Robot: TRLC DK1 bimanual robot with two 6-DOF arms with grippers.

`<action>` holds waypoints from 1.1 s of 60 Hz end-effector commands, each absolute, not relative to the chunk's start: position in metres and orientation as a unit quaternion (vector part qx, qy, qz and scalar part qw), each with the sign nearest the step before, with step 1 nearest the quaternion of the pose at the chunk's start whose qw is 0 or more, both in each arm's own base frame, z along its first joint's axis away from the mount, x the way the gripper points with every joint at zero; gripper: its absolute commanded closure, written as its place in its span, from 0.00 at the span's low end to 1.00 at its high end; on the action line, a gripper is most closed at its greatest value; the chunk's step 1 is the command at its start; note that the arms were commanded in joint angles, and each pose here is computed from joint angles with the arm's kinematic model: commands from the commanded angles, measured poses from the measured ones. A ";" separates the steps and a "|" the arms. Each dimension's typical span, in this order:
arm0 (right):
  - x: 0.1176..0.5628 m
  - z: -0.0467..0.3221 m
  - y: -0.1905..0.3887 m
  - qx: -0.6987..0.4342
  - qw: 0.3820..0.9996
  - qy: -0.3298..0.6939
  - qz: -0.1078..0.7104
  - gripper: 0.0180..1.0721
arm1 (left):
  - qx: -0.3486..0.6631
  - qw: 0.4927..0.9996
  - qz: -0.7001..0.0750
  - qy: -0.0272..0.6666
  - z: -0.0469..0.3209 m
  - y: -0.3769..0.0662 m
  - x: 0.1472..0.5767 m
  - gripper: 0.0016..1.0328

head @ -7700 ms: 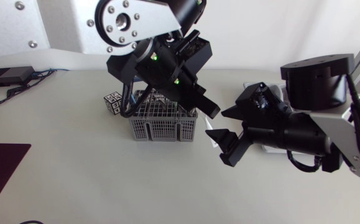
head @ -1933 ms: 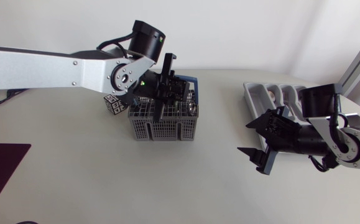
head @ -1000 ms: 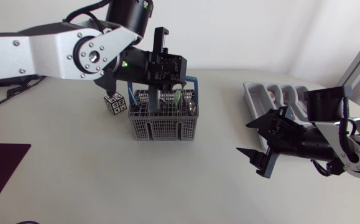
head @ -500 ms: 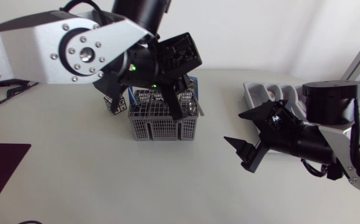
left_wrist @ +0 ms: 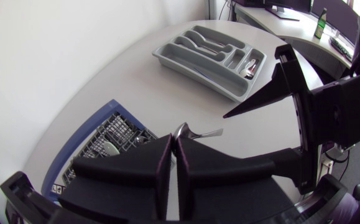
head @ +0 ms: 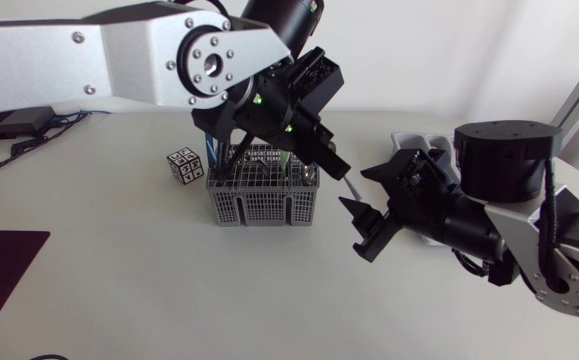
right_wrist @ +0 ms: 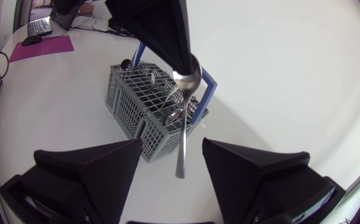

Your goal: Transfer all utensils from the basket to the drawer tray.

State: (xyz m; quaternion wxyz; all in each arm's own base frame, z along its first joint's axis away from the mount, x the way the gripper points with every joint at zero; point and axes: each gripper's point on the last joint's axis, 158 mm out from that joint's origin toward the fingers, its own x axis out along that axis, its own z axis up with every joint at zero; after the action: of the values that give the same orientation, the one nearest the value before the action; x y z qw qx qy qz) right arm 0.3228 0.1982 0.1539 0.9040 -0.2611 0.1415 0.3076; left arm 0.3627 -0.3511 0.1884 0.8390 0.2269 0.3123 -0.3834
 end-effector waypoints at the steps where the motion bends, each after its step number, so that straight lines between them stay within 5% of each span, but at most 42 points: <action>1: 0.331 0.167 0.206 -0.246 0.912 0.131 0.301 0.50 | 0.189 0.838 -0.380 0.343 0.182 -0.356 0.367 0.97; 26: 0.351 0.164 0.220 -0.261 0.911 0.137 0.288 0.73 | 0.135 0.822 -0.400 0.382 0.183 -0.358 0.357 0.97; 35: 0.352 0.162 0.217 -0.265 0.912 0.139 0.281 0.74 | 0.129 0.822 -0.402 0.383 0.185 -0.357 0.356 0.97; 50: 0.347 0.148 0.216 -0.273 0.903 0.158 0.291 0.94 | 0.124 0.821 -0.408 0.379 0.190 -0.358 0.353 0.96; 62: 0.340 0.139 0.221 -0.272 0.894 0.169 0.312 0.95 | 0.119 0.818 -0.416 0.379 0.194 -0.359 0.350 0.88; 66: 0.336 0.136 0.223 -0.271 0.890 0.175 0.322 0.95 | 0.114 0.823 -0.414 0.372 0.202 -0.357 0.353 0.71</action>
State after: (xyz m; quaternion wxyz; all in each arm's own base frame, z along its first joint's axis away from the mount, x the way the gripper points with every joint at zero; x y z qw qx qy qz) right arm 0.3416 0.2170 0.1450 0.8977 -0.2728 0.1623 0.3055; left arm 0.3495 -0.3539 0.1712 0.8111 0.1357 0.3979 -0.4065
